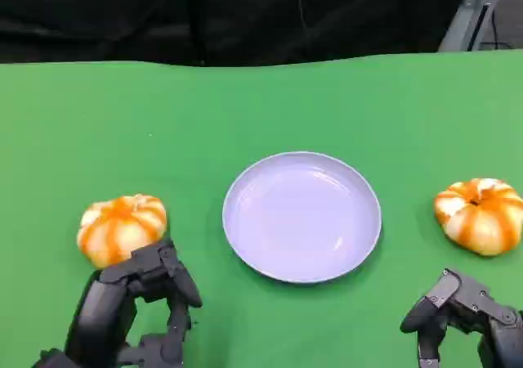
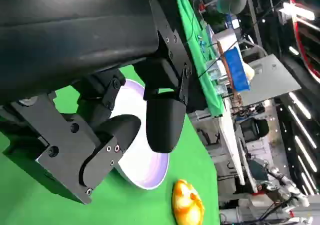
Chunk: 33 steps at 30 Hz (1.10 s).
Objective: Grasp the bread from the table and place it into the plate.
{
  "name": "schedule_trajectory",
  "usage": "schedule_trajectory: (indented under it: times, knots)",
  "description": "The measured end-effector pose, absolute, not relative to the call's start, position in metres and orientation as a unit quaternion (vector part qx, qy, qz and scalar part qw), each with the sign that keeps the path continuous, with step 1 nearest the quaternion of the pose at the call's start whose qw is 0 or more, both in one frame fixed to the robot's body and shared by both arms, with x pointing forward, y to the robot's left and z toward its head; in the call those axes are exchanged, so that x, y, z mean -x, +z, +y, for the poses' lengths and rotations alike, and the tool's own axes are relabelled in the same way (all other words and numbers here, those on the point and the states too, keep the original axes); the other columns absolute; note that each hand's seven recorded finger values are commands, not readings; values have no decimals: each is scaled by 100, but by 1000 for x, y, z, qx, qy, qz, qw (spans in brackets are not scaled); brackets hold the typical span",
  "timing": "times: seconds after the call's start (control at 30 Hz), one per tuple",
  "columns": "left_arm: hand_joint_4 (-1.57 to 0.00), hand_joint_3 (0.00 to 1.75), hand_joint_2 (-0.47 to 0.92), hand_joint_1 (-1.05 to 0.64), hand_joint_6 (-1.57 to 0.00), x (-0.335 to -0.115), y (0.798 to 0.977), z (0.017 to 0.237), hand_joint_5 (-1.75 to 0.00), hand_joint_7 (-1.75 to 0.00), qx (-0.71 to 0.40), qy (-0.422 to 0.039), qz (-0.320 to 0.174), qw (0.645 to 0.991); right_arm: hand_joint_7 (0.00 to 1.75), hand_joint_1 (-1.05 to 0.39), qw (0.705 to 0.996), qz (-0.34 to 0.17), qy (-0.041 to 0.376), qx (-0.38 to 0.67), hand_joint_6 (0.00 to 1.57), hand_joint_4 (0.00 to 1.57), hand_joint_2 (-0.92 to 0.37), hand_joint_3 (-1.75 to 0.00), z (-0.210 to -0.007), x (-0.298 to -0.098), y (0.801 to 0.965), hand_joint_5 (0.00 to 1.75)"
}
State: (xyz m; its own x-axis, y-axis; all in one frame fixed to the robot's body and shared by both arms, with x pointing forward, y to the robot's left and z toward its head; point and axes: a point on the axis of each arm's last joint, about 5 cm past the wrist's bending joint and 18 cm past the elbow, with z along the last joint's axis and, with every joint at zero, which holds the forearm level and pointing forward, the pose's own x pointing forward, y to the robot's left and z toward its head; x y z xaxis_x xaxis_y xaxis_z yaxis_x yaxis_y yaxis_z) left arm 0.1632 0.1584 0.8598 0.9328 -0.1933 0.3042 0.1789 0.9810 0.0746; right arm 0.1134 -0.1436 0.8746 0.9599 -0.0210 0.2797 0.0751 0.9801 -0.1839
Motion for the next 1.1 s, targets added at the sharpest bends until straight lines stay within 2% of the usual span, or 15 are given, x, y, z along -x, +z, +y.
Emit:
schedule_trajectory:
  times: [0.5,0.63,0.73,0.77,0.83,0.97,1.03,1.1]
  knots:
    - [-87,155,27,-7,-83,-163,859,159,-174,-156,-25,-94,-158,983,146,2,985,-140,-25,97,74,84,-35,-144,-144,-114,875,175]
    - [-85,149,31,-4,-81,-163,859,160,-164,-144,-22,-93,-155,983,146,1,985,-140,-26,97,74,83,-35,-143,-144,-114,875,175]
    - [-78,134,37,-5,-77,-164,859,160,-147,-121,-10,-92,-147,985,146,2,985,-141,-26,97,74,82,-35,-144,-144,-114,875,174]
    - [-77,133,38,-5,-77,-164,859,160,-145,-119,-1,-91,-144,985,146,2,985,-141,-26,97,74,82,-35,-144,-144,-114,875,174]
    - [-68,109,47,-7,-70,-164,859,159,-133,-102,5,-91,-139,986,147,2,985,-141,-26,97,74,83,-35,-144,-144,-114,875,174]
    - [-56,83,57,-10,-62,-166,862,161,-108,-68,-3,-95,-134,987,147,2,985,-142,-26,97,74,83,-35,-145,-144,-114,875,175]
    - [-49,57,68,-18,-60,-169,865,164,-88,-39,-28,-103,-133,985,146,2,985,-143,-26,97,74,84,-34,-145,-144,-114,876,175]
    - [-39,31,80,-29,-56,-176,871,170,-76,-20,-75,-115,-135,981,146,1,984,-144,-26,98,74,85,-34,-145,-144,-114,876,175]
